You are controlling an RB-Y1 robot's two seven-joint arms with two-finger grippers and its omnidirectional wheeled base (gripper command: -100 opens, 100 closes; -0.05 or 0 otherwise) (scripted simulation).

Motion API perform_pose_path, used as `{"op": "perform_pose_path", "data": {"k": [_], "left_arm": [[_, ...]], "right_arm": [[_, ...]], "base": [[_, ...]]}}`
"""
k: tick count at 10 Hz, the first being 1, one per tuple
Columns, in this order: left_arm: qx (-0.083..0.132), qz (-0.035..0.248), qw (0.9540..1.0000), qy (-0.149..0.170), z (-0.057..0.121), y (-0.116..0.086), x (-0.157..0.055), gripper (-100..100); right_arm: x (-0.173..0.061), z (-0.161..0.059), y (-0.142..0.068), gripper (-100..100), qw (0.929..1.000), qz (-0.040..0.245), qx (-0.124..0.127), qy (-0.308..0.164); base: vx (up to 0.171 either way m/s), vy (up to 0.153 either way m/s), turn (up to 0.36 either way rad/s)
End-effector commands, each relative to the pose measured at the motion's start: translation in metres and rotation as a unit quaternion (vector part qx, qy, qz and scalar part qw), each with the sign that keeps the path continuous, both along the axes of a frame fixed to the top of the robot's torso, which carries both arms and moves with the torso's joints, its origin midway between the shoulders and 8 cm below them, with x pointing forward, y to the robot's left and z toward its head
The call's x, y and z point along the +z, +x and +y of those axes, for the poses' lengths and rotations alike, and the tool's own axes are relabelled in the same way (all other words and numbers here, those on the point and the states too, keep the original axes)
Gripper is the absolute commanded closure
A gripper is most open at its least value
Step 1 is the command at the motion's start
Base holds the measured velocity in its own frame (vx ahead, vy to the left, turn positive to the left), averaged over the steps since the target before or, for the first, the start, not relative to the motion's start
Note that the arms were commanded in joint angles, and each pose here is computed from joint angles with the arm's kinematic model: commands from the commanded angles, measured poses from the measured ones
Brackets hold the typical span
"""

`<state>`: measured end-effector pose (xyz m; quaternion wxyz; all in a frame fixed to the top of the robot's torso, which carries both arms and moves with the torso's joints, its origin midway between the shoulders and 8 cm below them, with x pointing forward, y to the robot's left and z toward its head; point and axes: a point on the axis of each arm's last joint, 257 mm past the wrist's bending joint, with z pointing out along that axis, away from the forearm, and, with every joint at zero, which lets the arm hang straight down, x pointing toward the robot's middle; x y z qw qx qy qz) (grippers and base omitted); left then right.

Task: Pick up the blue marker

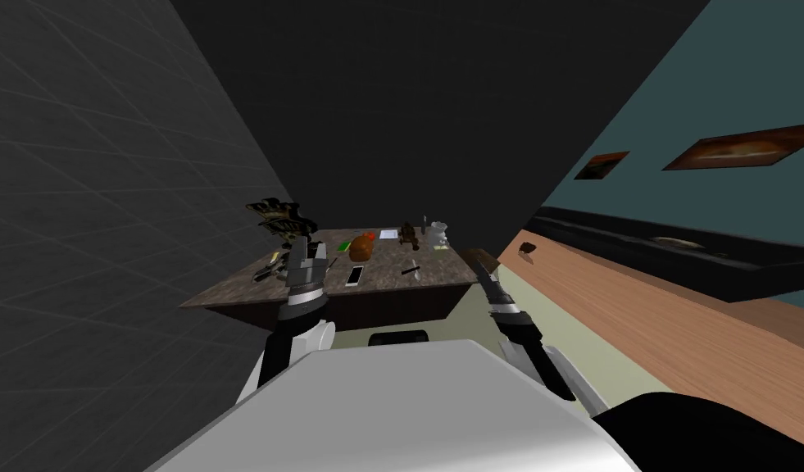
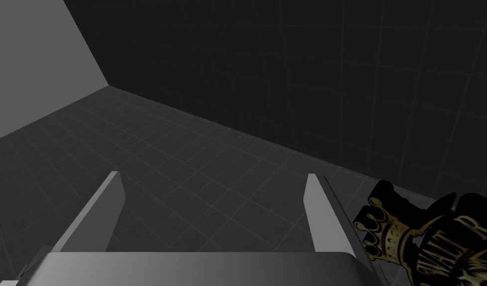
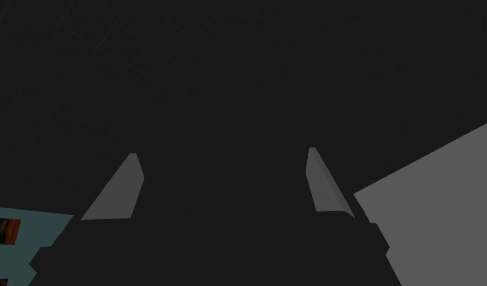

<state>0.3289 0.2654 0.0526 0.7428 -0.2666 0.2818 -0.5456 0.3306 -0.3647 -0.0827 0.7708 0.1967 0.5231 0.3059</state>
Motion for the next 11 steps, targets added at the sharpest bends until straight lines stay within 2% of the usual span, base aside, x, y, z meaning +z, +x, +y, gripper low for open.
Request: {"op": "perform_pose_path", "data": {"k": [1,2,3,5,6,7,8,10,11], "left_arm": [[0.000,0.000,1.0000,0.000,0.000,0.000,0.000,0],[0.000,0.000,1.0000,0.000,0.000,0.000,0.000,0],[0.000,0.000,1.0000,0.000,0.000,0.000,0.000,0],[0.000,0.000,1.0000,0.000,0.000,0.000,0.000,0],[0.000,0.000,1.0000,0.000,0.000,0.000,0.000,0],[0.000,0.000,1.0000,0.000,0.000,0.000,0.000,0],[0.000,0.000,1.0000,0.000,0.000,0.000,0.000,0],[0.000,0.000,1.0000,0.000,0.000,0.000,0.000,0],[0.000,0.000,1.0000,0.000,0.000,0.000,0.000,0]], "right_arm": [[-0.024,-0.019,-0.005,-100,0.9973,0.044,-0.018,-0.057],[-0.045,-0.037,-0.013,-100,0.9915,0.078,-0.035,-0.098],[-0.045,-0.036,-0.012,-100,0.9908,0.080,-0.031,-0.105],[-0.082,-0.075,-0.033,-100,0.9682,0.148,-0.055,-0.194],[-0.085,-0.076,-0.032,-100,0.9657,0.153,-0.052,-0.203],[-0.103,-0.097,-0.045,-100,0.9482,0.188,-0.061,-0.249],[-0.103,-0.097,-0.045,-100,0.9473,0.188,-0.059,-0.253],[-0.129,-0.137,-0.072,-100,0.9055,0.249,-0.069,-0.337],[-0.134,-0.140,-0.074,-100,0.8995,0.257,-0.065,-0.347]], "base": [[-0.021,0.009,0.094],[-0.030,0.022,0.250],[-0.024,0.012,0.067],[-0.028,0.026,0.179],[-0.024,0.024,0.085],[-0.023,0.036,0.157],[-0.016,0.025,0.095],[-0.018,0.049,0.242],[-0.020,0.047,0.097]]}}
